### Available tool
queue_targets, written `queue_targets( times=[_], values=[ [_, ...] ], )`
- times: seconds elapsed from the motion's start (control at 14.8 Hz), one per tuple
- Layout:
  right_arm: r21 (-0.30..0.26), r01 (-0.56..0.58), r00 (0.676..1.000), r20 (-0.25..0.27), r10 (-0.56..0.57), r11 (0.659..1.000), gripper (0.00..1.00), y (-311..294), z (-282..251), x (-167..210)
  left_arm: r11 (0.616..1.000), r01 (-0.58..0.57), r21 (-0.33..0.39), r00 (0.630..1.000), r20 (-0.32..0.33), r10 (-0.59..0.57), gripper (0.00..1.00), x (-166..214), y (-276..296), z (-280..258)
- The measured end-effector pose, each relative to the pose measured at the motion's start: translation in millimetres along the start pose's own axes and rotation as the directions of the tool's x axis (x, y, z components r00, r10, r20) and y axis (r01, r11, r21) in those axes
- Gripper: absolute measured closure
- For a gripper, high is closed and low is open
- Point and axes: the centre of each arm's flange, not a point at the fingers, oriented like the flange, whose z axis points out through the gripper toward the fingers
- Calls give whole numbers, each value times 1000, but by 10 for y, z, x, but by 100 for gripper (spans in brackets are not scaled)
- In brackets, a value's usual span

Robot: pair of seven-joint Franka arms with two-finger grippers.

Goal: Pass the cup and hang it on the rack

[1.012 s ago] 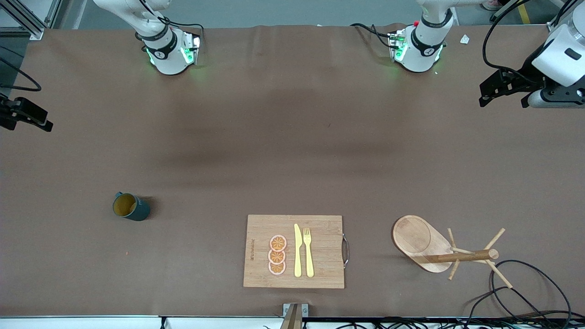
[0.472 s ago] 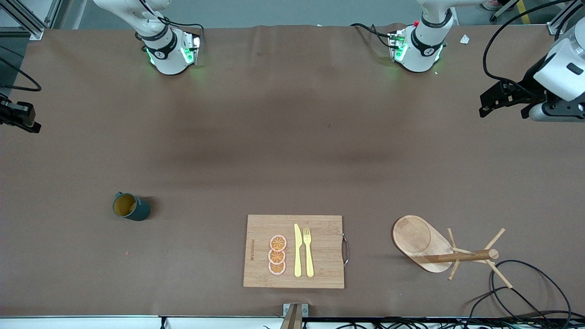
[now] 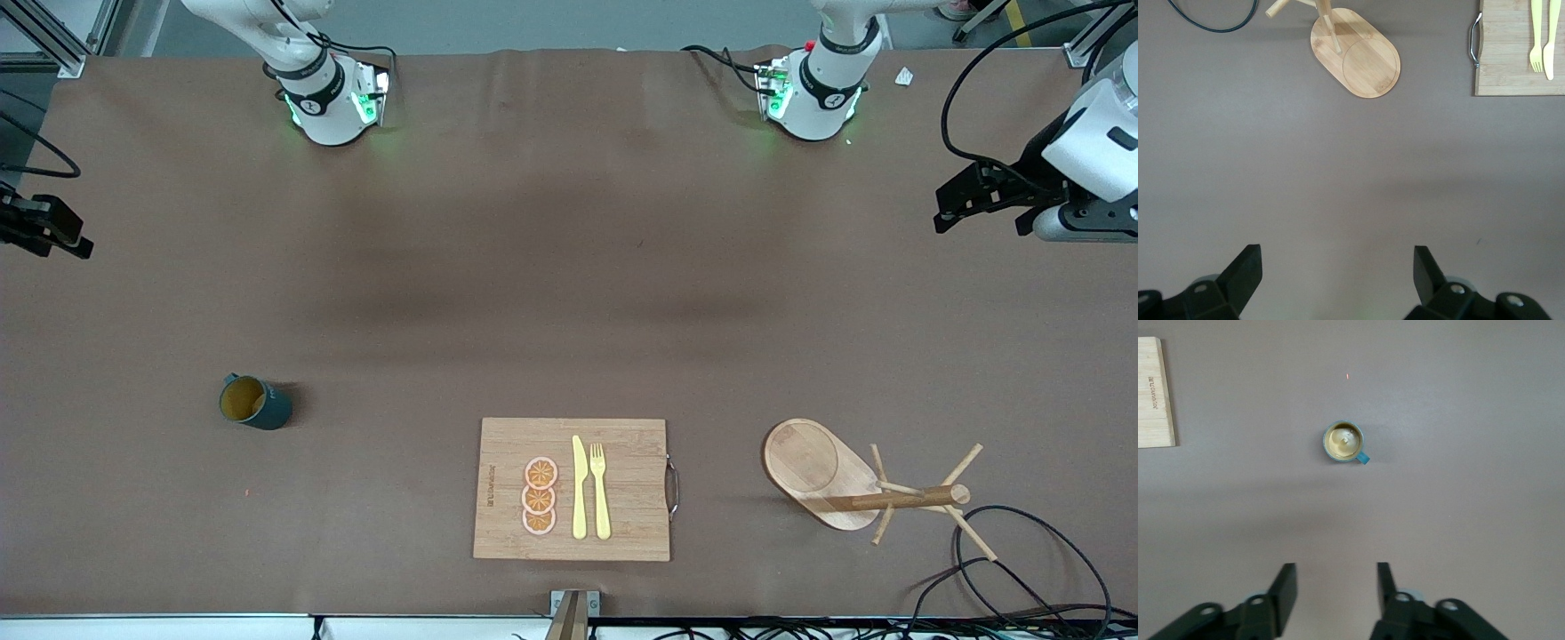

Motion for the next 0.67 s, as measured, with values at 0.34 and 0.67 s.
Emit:
queue_targets(
  times=[0.34, 0.67],
  values=[
    [0, 0, 1000, 0, 0, 1000, 9, 0, 0, 0, 1000, 0, 0, 1000, -5, 0, 0, 1, -1, -24],
    [-1, 0, 1000, -1, 0, 1000, 0, 1, 70, 55, 1000, -1, 0, 1000, -5, 1, 0, 0, 4, -23]
  ],
)
